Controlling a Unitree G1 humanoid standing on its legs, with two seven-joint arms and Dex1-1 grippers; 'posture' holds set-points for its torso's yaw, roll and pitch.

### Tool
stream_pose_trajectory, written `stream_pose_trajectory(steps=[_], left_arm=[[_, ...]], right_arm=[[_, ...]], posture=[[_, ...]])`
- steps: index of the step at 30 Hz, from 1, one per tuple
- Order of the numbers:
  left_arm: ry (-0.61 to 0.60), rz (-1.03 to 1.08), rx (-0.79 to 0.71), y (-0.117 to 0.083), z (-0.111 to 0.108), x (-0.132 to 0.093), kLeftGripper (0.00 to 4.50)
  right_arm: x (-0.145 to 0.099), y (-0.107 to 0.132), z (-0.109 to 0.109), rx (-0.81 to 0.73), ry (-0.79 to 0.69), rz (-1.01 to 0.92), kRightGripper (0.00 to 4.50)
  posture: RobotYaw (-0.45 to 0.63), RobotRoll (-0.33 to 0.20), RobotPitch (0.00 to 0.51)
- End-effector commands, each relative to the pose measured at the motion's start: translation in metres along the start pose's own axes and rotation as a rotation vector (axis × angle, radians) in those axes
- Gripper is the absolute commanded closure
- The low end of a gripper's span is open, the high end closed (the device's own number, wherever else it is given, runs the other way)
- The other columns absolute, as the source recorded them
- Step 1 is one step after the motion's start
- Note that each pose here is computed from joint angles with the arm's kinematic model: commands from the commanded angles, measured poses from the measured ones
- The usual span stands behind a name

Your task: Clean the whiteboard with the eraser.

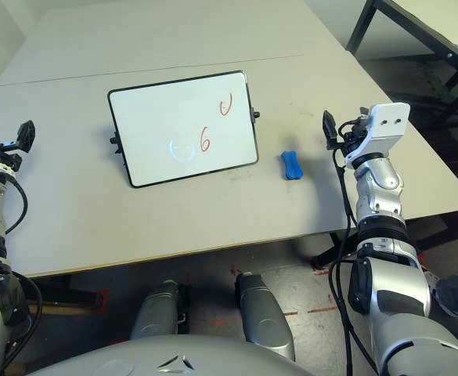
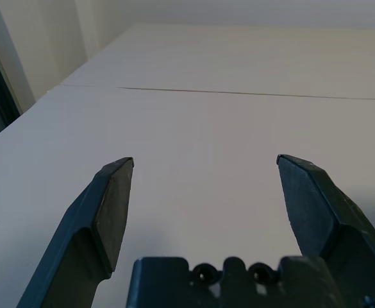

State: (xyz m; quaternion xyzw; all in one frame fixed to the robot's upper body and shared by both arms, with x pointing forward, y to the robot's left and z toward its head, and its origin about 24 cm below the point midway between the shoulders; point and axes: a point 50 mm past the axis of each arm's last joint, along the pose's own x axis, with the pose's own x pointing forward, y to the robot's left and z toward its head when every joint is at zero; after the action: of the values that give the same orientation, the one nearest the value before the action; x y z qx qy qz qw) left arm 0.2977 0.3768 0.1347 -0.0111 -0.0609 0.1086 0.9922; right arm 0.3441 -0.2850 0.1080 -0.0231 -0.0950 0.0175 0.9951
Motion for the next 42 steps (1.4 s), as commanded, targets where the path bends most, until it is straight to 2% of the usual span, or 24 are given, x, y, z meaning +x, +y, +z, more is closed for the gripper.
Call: stream_pose_trajectory(steps=[1, 10, 18, 25, 32, 37, 42], left_arm=[[0.000, -0.013, 0.010, -0.004, 0.002, 0.002, 0.00], [-0.021, -0.093, 0.014, -0.022, 0.007, 0.004, 0.00], [-0.072, -0.310, 0.012, -0.065, 0.023, -0.007, 0.00], [-0.087, -0.362, 0.037, -0.078, 0.032, -0.011, 0.00], [-0.137, -0.544, 0.022, -0.106, 0.049, -0.018, 0.00], [-0.132, -0.791, 0.017, -0.138, 0.056, -0.037, 0.00], [-0.048, -0.989, 0.072, -0.159, 0.042, -0.060, 0.00]], right_arm=[[0.000, 0.000, 0.003, 0.001, -0.026, -0.008, 0.01], [0.001, -0.002, 0.004, -0.005, -0.020, -0.013, 0.01], [0.004, 0.002, 0.003, 0.000, -0.009, -0.001, 0.01], [0.008, 0.006, 0.004, 0.001, -0.011, 0.016, 0.01], [0.007, 0.002, 0.006, -0.009, -0.009, 0.013, 0.01], [0.006, -0.002, 0.009, -0.018, -0.009, 0.003, 0.01], [0.007, -0.005, 0.015, -0.006, -0.002, -0.004, 0.01]], posture=[[-0.12, 0.000, 0.117], [-0.12, 0.000, 0.122], [-0.09, 0.000, 0.130], [-0.09, 0.000, 0.134], [-0.10, 0.000, 0.135], [-0.11, 0.000, 0.135], [-0.14, 0.000, 0.134]])
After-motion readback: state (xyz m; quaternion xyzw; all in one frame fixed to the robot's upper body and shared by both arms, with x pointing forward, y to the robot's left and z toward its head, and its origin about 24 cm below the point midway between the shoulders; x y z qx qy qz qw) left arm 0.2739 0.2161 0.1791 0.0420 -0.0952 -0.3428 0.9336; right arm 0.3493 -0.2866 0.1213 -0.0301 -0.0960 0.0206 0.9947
